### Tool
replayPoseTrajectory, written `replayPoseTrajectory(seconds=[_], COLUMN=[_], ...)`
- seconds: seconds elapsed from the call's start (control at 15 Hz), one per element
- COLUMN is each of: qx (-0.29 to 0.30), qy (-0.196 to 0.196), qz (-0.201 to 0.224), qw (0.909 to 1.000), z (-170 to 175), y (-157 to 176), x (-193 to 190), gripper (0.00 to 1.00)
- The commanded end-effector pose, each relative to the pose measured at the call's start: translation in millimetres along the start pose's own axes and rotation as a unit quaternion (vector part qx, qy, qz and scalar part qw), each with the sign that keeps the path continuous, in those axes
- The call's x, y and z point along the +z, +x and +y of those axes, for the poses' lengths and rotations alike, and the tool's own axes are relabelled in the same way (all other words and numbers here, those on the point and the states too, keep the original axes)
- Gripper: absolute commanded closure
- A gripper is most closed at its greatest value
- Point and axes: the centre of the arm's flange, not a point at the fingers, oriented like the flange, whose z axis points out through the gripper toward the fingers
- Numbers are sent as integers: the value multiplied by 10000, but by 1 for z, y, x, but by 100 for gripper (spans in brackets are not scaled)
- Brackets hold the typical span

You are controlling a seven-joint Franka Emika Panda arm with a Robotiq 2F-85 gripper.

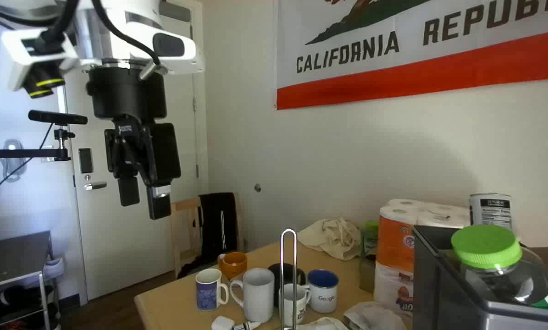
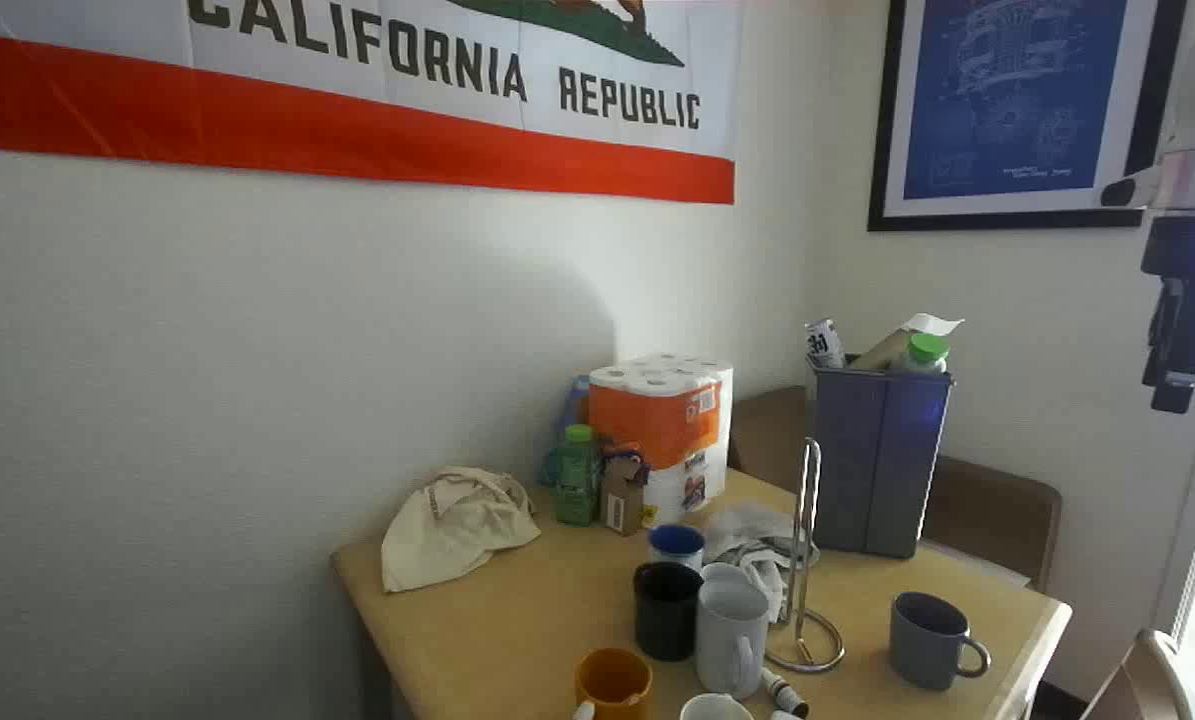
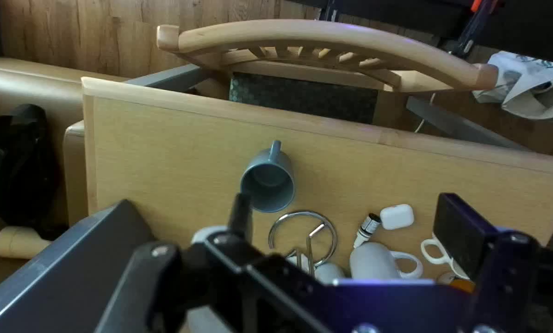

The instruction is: Move the white bar of soap forward

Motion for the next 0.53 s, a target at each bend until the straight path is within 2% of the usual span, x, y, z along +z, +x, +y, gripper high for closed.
replayPoseTrajectory(seconds=[0.0, 0.13, 0.4, 0.47], qx=[0, -170, -96, -62], qy=[0, 120, -7, -148], qz=[1, -14, -197, -208], qw=[10000, 9998, 9998, 9997], z=[0, -12, -58, -73], y=[0, 13, 59, 73], x=[0, 17, 68, 86], gripper=[0, 0, 0, 0])
